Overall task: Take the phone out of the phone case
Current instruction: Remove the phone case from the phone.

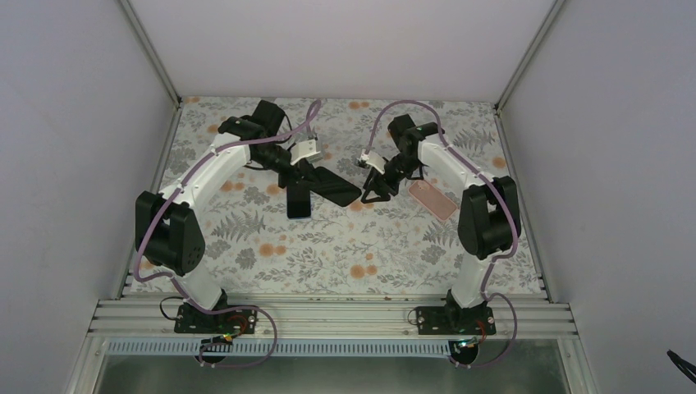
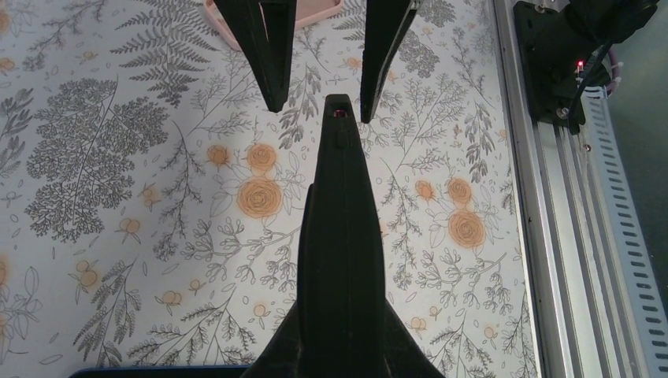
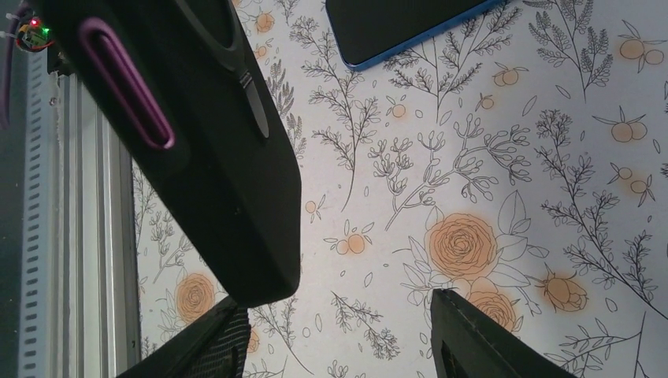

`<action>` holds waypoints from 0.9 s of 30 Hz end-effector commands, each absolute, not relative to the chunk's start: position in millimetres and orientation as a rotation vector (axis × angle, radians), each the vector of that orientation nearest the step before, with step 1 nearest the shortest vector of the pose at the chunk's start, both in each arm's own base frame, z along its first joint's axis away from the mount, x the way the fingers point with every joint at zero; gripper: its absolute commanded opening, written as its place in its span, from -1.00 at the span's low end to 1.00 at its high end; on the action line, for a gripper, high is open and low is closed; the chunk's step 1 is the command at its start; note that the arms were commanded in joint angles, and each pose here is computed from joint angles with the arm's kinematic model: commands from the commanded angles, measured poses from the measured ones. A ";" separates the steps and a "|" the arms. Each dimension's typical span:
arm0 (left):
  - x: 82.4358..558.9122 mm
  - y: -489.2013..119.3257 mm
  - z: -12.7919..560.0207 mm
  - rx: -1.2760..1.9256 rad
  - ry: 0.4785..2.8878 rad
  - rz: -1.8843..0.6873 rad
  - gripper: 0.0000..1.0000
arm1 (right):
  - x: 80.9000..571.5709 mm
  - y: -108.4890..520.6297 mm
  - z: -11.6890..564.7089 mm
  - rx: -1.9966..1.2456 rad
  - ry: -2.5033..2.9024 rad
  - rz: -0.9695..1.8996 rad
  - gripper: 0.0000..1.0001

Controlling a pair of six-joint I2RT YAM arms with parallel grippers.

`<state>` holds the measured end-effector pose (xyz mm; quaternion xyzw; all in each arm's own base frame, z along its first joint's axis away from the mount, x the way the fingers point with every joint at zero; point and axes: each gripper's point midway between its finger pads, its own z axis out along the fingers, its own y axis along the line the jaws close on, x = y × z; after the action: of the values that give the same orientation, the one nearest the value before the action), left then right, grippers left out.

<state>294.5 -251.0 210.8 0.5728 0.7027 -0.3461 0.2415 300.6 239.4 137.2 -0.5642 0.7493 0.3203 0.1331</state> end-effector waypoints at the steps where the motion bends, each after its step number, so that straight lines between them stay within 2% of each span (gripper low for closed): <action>1: 296.3 -257.7 228.4 1.549 1.839 -0.982 -0.95 | 294.0 246.3 142.4 -1.646 2.132 0.973 0.14; 19: 285.5 -259.4 231.6 1.563 1.826 -1.016 -0.95 | 319.9 254.8 131.8 -1.628 2.145 0.947 0.09; 27: 269.2 -261.3 240.0 1.599 1.792 -1.107 -0.95 | 333.6 254.3 124.4 -1.659 2.173 0.900 0.08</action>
<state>295.3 -247.3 208.1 0.5739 0.7068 -0.3382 0.2381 315.3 248.7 126.5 -0.5598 0.7520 0.3275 0.1180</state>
